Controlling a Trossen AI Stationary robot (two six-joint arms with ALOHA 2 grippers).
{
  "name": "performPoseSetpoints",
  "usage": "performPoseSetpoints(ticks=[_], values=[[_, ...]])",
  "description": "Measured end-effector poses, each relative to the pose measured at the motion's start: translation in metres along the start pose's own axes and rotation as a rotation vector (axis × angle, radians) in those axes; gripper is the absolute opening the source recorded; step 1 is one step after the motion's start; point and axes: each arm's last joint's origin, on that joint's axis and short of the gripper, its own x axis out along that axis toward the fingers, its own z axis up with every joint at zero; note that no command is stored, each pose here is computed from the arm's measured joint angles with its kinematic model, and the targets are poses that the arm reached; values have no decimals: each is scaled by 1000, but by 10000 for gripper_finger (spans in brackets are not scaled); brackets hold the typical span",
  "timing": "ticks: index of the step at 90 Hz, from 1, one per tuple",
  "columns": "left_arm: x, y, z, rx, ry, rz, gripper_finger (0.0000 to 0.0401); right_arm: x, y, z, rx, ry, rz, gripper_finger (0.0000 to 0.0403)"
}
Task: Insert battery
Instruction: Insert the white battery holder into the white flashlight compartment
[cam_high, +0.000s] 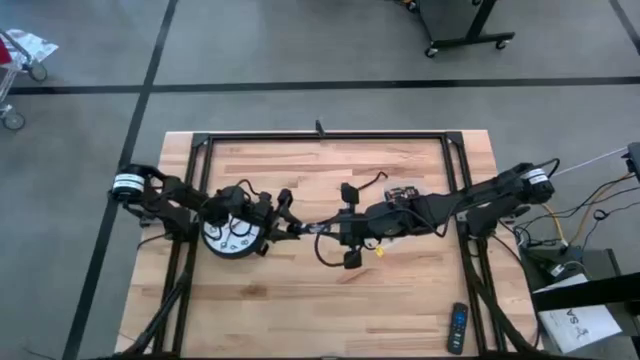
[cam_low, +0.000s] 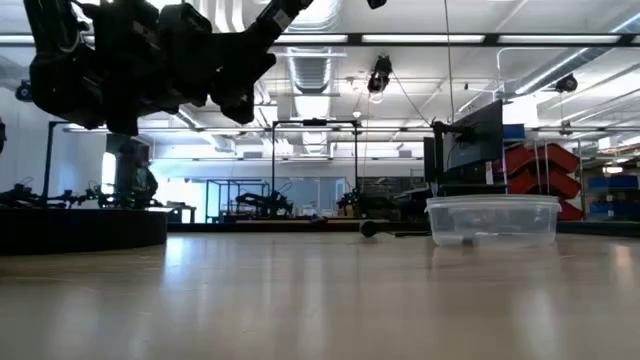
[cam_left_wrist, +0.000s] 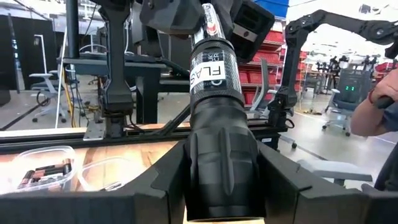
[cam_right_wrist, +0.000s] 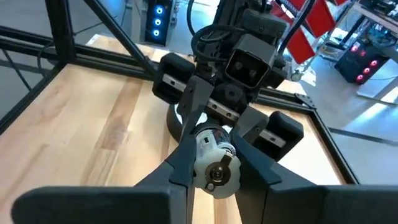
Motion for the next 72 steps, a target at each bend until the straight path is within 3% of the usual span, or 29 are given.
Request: performPoseSetpoints(ticks=[50, 61, 72], values=[[-24, -1, -25, -117, 151, 45, 128, 1, 0, -17, 82, 113, -17, 55], [-28, 2, -38, -175, 274, 153, 128, 9, -1, -36, 137, 175, -31, 56], [-35, 6, -54, -211, 434, 335, 128, 22, 1, -58, 187, 249, -22, 51]])
